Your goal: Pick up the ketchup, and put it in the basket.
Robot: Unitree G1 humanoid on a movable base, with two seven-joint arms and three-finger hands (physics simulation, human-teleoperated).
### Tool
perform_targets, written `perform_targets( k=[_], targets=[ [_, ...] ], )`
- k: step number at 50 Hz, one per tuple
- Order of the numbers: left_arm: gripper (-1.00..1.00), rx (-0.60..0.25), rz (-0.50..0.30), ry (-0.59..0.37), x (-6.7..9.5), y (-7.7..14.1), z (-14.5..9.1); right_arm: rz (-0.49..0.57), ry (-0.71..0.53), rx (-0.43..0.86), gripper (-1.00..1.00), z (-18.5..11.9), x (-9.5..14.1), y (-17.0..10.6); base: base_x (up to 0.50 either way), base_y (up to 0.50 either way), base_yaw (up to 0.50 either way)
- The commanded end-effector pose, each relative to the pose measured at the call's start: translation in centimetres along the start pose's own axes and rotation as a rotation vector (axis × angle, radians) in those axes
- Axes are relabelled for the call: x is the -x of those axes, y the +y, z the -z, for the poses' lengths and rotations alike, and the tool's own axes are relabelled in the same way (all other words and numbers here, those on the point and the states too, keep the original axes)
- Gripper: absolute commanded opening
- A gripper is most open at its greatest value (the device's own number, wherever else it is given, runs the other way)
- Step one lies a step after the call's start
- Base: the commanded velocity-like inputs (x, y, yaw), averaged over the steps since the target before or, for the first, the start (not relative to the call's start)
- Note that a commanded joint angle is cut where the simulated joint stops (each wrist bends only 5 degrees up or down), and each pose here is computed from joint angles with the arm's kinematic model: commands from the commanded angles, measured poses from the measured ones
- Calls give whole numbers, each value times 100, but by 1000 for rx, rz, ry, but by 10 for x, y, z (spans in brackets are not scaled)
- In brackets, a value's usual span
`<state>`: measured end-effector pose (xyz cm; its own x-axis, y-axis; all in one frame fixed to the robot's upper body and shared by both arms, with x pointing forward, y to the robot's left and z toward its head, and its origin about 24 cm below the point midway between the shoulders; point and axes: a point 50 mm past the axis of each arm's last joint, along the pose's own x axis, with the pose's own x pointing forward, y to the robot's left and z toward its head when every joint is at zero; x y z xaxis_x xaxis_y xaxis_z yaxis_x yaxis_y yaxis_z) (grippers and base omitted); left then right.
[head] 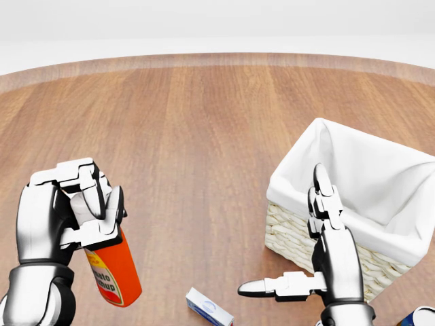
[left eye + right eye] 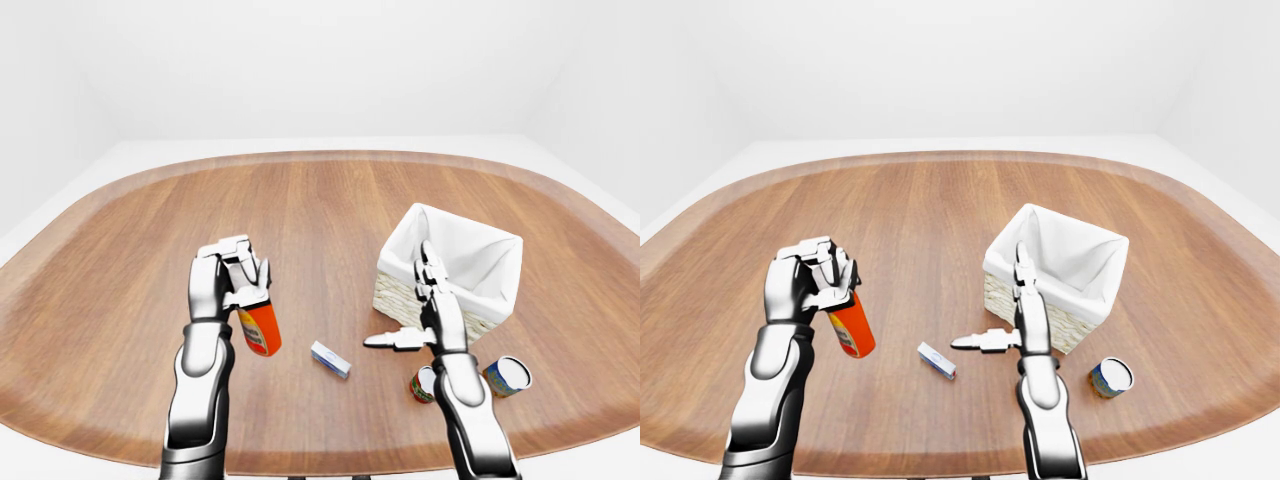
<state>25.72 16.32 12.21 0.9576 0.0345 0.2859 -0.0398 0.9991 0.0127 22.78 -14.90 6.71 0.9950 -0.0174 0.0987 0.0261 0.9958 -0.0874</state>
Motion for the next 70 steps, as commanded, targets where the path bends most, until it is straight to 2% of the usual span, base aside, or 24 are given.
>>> perform_targets(
  k=[1, 13, 20, 25, 34, 39, 45, 70],
  targets=[
    [-100, 50, 6, -85, -11, -18, -19, 0, -2, -2, 100, -1, 1, 0, 0, 0, 0],
    [-100, 85, 54, -130, -15, -42, -30, 4, -6, -6, 100, -4, 2, -3, 0, 0, 0],
    [-100, 134, 85, -188, -13, -56, -45, 1, -8, -9, 100, -5, 3, -3, 0, 0, 0],
    [-100, 156, 99, -191, -15, -64, -47, 2, -9, -12, 100, -5, 3, -3, 0, 0, 0],
    [-100, 162, 125, -124, -20, -78, -33, 3, -12, -14, 100, -7, 4, -4, 0, 0, 0],
    [-100, 171, 139, -47, -26, -86, -17, 0, -12, -13, 100, -6, 4, -3, 0, 0, 0],
    [-100, 180, 160, -15, -24, -95, -11, -1, -12, -15, 100, -6, 4, -3, 0, 0, 0],
    [-100, 203, 234, -16, -14, -127, -16, 1, -18, -18, 100, -9, 6, -4, 0, 0, 0]
  ],
)
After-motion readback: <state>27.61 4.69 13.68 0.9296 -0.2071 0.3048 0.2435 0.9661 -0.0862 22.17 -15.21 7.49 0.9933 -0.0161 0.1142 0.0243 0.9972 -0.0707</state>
